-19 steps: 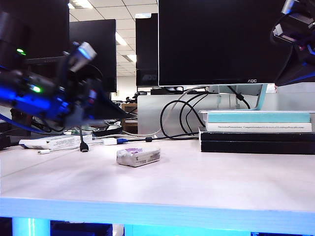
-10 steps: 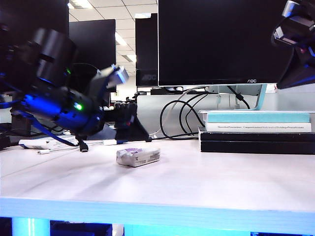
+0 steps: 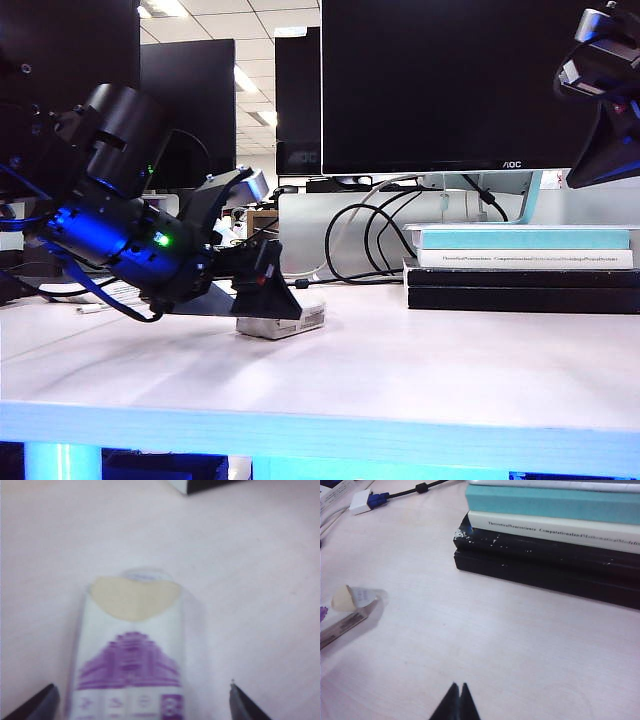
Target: Pick up a packet of tissues from the table with the left hand, then take a tissue from it with the right hand.
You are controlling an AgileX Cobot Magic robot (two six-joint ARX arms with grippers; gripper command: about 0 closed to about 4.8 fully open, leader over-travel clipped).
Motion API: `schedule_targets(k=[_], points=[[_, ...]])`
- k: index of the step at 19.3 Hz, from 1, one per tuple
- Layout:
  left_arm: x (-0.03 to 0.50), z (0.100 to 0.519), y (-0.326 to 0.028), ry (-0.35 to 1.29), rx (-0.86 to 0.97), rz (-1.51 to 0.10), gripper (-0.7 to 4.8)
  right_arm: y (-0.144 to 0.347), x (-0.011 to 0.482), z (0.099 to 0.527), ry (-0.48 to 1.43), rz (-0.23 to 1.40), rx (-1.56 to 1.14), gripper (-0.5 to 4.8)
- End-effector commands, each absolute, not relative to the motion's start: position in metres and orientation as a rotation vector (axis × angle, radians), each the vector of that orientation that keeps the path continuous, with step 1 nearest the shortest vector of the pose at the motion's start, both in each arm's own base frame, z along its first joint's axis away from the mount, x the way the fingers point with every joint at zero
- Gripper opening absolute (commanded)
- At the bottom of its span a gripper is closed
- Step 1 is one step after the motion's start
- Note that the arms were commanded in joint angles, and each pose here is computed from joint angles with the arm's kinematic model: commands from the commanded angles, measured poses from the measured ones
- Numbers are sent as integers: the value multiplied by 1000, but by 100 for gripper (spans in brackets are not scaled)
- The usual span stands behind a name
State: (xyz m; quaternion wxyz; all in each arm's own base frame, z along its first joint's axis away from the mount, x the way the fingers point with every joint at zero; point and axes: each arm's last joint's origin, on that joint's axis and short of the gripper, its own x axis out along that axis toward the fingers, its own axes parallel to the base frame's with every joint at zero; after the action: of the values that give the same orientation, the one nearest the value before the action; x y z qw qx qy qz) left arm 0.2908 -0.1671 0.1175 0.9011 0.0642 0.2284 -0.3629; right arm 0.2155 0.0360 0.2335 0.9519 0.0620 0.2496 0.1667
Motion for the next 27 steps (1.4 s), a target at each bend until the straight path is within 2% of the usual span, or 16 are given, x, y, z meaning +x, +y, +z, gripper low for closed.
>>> schedule_targets(k=[1,12,13,14,15,17,19,23,27], points=[[293,117,-169,460,126,-751,479,36,217,238,468,344,120,-1],[303,101,-175,514,92,-742,472,36,218,240,452,332,110,-1],[303,101,-175,516,92,-742,431,36,218,240,451,327,108,-1],[302,99,-176,520,98,-747,324,36,218,240,451,324,108,-1],[302,99,-176,523,104,-749,266,36,218,240,451,324,108,-1],[301,97,-176,533,124,-756,187,36,218,240,452,324,108,-1],[300,97,-176,537,117,-782,179,36,218,240,451,325,108,-1],[300,110,-182,525,112,-949,179,36,217,238,466,334,112,-1],[300,143,-186,462,176,-1142,183,40,213,235,524,481,176,-1]])
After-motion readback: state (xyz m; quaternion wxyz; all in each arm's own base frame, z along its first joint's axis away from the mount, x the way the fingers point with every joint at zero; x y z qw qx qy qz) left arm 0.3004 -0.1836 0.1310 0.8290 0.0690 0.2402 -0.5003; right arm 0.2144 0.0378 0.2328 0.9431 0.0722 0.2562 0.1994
